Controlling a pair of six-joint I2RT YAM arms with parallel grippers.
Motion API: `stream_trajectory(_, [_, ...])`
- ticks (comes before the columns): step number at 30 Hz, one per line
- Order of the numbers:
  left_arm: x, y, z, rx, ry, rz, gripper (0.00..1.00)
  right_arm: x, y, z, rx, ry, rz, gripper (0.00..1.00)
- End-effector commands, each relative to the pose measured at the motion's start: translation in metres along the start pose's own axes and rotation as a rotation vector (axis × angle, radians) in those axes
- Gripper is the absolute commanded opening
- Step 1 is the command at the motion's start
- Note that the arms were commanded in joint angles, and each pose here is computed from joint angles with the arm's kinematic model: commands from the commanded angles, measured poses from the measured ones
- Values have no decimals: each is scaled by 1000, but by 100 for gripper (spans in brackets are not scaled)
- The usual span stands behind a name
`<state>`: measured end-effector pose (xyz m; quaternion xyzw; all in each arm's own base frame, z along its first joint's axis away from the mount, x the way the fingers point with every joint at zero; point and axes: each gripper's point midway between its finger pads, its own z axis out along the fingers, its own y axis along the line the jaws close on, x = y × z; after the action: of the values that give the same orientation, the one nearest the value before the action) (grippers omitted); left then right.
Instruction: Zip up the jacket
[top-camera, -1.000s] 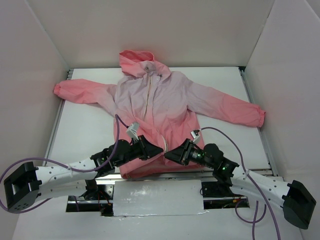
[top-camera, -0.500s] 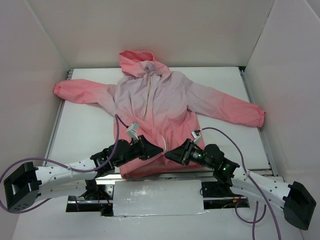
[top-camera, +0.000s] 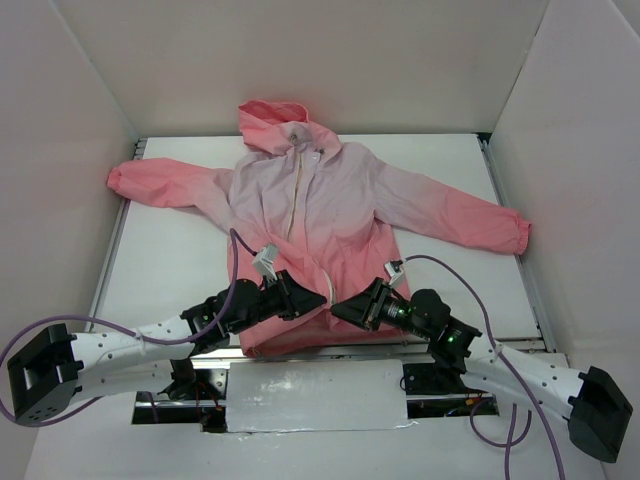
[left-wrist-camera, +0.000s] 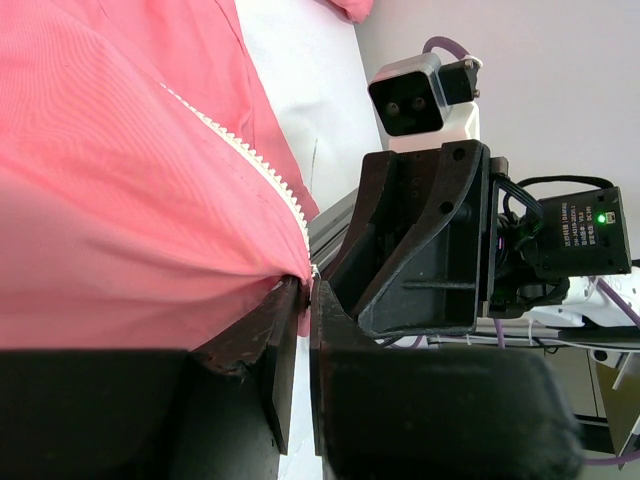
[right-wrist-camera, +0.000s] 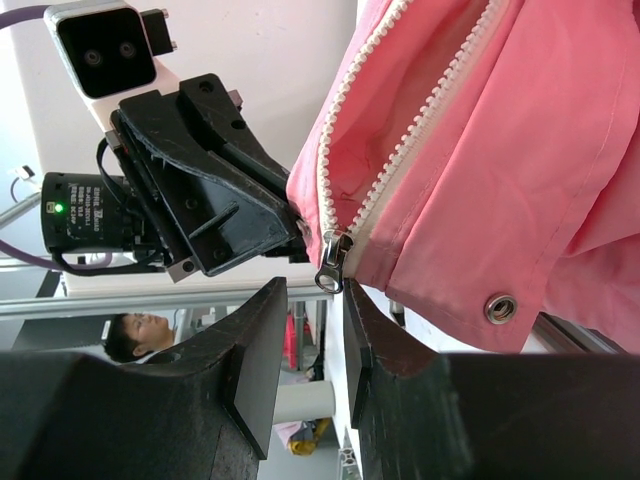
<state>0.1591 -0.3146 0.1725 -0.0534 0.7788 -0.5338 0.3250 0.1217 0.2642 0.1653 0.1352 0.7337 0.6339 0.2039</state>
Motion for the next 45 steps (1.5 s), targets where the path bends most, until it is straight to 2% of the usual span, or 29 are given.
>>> stream_trajectory(1, [-7, -19, -1, 74, -24, -14, 0, -3, 4, -1, -22, -23, 6, 36])
stream_trajectory(19, [-6, -18, 0, 77, -23, -16, 0, -4, 11, -3, -51, -28, 11, 35])
stream_trajectory(33, [-5, -19, 0, 94, -23, -15, 0, -5, 10, -3, -49, -38, 38, 23])
stream_trajectory(36, [-5, -19, -1, 98, -25, -14, 0, -6, 11, -3, -50, -40, 44, 23])
stream_trajectory(45, [-5, -17, -2, 103, -33, -13, 0, -6, 11, -3, -40, -39, 67, 33])
